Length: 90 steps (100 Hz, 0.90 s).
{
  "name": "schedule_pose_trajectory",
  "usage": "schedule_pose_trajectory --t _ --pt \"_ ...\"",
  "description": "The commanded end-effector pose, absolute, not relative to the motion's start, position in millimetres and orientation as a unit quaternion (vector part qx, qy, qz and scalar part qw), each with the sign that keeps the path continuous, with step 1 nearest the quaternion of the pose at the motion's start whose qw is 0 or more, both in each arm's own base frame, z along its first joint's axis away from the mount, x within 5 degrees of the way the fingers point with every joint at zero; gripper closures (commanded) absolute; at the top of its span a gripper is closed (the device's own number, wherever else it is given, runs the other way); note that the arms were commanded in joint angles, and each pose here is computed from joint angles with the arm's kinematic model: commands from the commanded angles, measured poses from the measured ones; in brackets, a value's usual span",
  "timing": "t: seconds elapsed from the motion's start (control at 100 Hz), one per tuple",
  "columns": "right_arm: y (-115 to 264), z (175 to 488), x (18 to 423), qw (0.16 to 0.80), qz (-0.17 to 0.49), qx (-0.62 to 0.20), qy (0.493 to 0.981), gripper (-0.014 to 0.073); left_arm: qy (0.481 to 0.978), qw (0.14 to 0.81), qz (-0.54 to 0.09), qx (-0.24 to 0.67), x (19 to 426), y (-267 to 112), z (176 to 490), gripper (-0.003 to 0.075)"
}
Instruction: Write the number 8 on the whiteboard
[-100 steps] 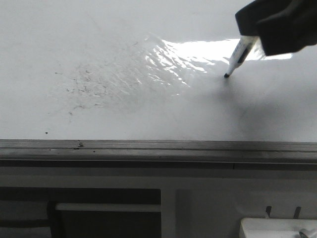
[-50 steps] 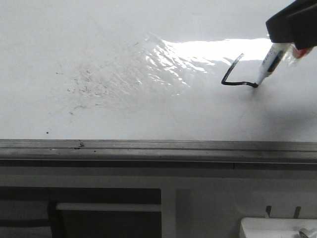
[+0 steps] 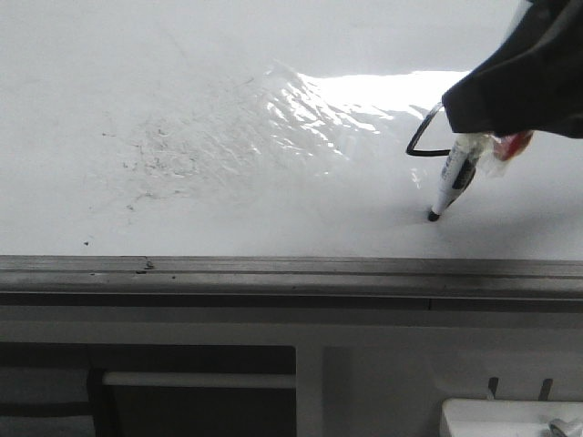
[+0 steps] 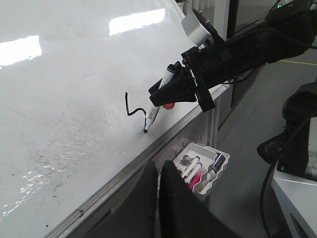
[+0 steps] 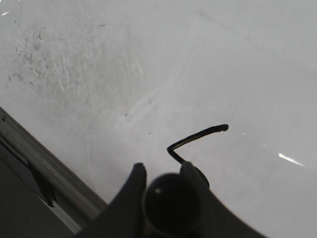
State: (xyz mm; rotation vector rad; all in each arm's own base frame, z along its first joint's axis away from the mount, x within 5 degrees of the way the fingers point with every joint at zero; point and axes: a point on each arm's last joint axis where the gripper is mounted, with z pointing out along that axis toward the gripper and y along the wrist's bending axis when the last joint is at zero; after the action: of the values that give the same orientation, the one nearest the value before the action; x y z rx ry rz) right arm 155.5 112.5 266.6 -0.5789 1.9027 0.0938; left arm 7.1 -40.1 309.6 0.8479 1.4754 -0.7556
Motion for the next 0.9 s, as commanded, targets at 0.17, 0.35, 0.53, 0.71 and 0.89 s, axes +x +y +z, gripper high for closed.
schedule_pose_trajectory --t 0.17,0.35,0.53,0.71,0.89 --pt "101.5 311.4 170.8 0.613 -0.052 -0.196 0.764 0.0666 0.621 0.618 -0.345 0.337 7.8 -39.0 323.1 0.0741" --pt "102.8 323.8 173.0 0.633 -0.062 -0.201 0.745 0.0666 0.621 0.618 -0.346 0.336 7.7 -39.0 323.1 0.0741" --pt "101.8 325.3 171.0 0.634 -0.053 -0.198 0.745 0.0666 0.621 0.618 -0.346 0.336 7.7 -39.0 323.1 0.0741" --pt "91.1 357.5 145.2 0.686 0.033 -0.204 0.697 0.0666 0.621 0.618 -0.346 0.336 7.7 -39.0 323.1 0.0741" --pt "65.2 382.7 113.5 0.736 0.086 -0.18 0.647 0.0666 0.621 0.618 -0.345 0.337 7.8 -39.0 323.1 0.0741"
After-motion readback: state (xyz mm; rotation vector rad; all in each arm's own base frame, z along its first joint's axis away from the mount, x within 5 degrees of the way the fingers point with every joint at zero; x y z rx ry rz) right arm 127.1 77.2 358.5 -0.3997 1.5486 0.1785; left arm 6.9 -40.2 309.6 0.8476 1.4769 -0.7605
